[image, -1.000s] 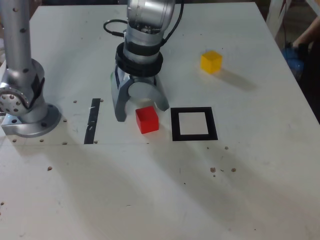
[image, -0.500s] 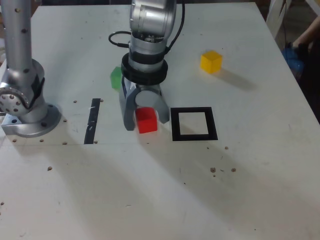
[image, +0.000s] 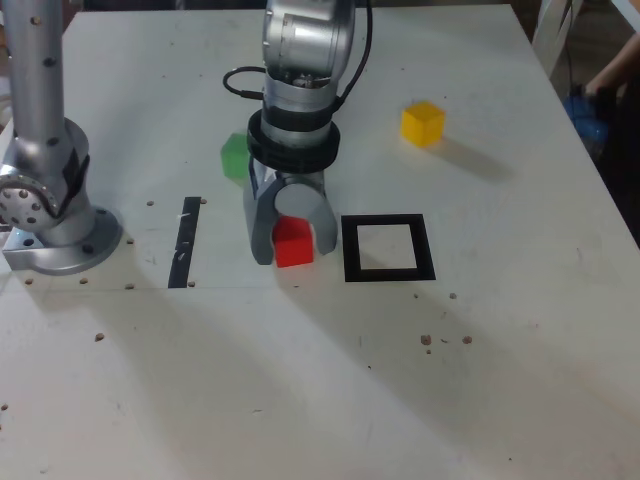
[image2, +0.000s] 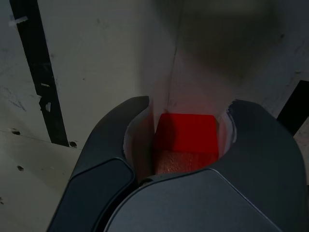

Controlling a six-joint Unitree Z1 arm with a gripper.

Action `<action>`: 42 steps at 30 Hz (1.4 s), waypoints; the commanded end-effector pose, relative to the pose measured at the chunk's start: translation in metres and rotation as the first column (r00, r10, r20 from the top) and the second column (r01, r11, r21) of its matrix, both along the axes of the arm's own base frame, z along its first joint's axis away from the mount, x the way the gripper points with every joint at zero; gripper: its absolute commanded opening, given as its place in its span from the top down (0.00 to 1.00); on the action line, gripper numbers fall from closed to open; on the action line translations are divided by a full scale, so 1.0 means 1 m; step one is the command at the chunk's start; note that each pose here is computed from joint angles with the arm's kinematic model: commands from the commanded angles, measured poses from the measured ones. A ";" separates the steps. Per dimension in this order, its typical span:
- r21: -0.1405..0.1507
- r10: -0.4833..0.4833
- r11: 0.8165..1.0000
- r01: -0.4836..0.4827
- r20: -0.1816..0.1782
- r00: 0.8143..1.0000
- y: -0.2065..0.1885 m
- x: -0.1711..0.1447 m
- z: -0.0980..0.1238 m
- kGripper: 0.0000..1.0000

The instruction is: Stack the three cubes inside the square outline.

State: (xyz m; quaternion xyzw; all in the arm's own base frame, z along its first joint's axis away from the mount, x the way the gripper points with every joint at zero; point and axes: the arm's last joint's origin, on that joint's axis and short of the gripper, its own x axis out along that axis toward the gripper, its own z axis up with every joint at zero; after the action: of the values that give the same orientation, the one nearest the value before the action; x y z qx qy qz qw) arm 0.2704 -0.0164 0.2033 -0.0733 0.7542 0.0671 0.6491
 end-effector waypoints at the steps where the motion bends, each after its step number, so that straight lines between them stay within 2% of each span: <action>1: 0.007 -0.017 1.000 0.017 0.021 1.000 -0.001 0.004 0.005 0.72; 6: 0.046 -0.090 0.995 0.085 0.096 0.991 -0.009 0.026 0.019 0.72; 9: 0.076 -0.154 0.986 0.146 0.111 0.982 -0.021 0.042 0.031 0.72; 13: 0.104 -0.214 0.973 0.205 0.083 0.973 -0.033 0.058 0.041 0.72; 18: 0.115 -0.227 0.968 0.221 0.045 0.973 -0.036 0.072 0.046 0.72; 23: 0.116 -0.206 0.972 0.203 0.014 0.979 -0.029 0.084 0.046 0.72; 30: 0.098 -0.199 0.975 0.202 -0.032 0.979 -0.027 0.098 0.024 0.72; 42: 0.089 -0.206 0.974 0.208 -0.037 0.978 -0.023 0.100 0.019 0.71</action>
State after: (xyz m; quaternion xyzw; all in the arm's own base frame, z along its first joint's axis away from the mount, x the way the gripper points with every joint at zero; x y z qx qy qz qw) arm 0.3693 -0.0404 0.2230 0.0366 0.7635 0.0353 0.6438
